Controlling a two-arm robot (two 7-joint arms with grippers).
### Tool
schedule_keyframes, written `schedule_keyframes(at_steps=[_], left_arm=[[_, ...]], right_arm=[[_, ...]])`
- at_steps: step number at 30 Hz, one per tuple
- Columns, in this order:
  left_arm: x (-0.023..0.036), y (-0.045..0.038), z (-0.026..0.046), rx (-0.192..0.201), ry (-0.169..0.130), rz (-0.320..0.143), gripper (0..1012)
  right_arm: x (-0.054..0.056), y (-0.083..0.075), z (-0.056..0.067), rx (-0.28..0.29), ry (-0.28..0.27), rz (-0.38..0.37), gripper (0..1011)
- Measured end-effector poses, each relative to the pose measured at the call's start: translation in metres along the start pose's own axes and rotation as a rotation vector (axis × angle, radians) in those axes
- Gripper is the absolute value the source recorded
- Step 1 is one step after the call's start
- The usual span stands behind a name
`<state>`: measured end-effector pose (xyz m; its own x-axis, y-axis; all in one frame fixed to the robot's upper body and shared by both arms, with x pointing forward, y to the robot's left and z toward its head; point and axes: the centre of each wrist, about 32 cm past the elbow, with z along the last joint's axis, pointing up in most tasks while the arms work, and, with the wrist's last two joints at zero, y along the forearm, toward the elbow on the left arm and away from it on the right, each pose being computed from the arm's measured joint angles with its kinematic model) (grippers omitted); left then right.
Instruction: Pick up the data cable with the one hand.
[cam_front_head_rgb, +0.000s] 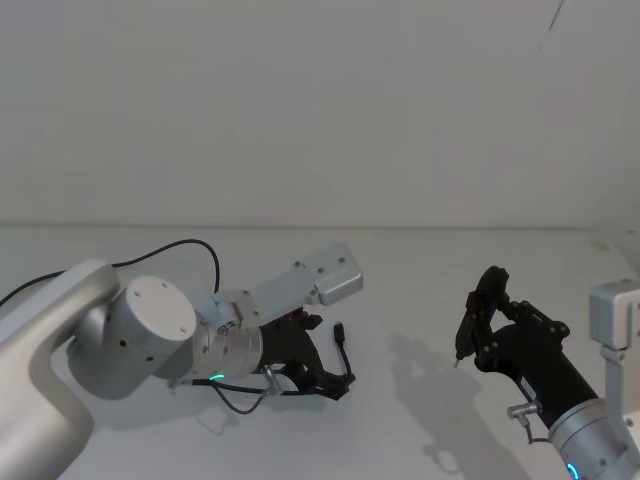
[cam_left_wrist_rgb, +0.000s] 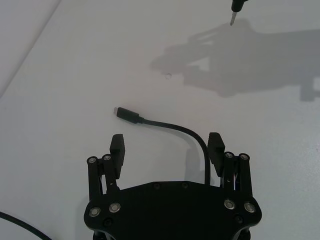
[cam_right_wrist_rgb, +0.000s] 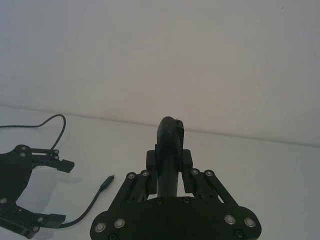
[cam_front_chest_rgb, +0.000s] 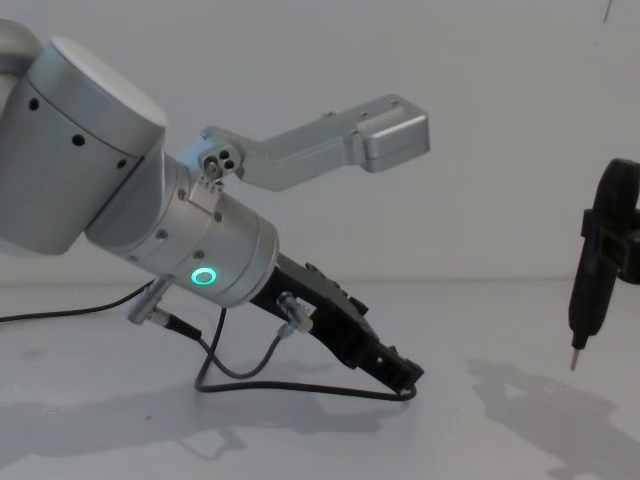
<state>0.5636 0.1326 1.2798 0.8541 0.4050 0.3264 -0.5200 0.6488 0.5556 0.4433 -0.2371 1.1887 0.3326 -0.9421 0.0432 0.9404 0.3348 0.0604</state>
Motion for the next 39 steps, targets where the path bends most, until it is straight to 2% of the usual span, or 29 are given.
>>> schedule_keyframes(at_steps=[11,25,37,39], left_arm=[[-0.0052,-0.0032,-0.0019,0.021,0.021,-0.013,1000],[-0.0088,-0.0083,-0.0028,0.06,0.047,-0.033,992],[-0.01,-0.01,-0.0031,0.074,0.056,-0.04,696],[-0.0102,-0.0103,-0.0032,0.075,0.057,-0.041,617]], right_arm=[[0.0,0.0,0.0,0.0,0.0,0.0,279],[0.0,0.0,0.0,0.0,0.0,0.0,279],[0.0,0.0,0.0,0.0,0.0,0.0,279],[0.0,0.0,0.0,0.0,0.0,0.0,279]])
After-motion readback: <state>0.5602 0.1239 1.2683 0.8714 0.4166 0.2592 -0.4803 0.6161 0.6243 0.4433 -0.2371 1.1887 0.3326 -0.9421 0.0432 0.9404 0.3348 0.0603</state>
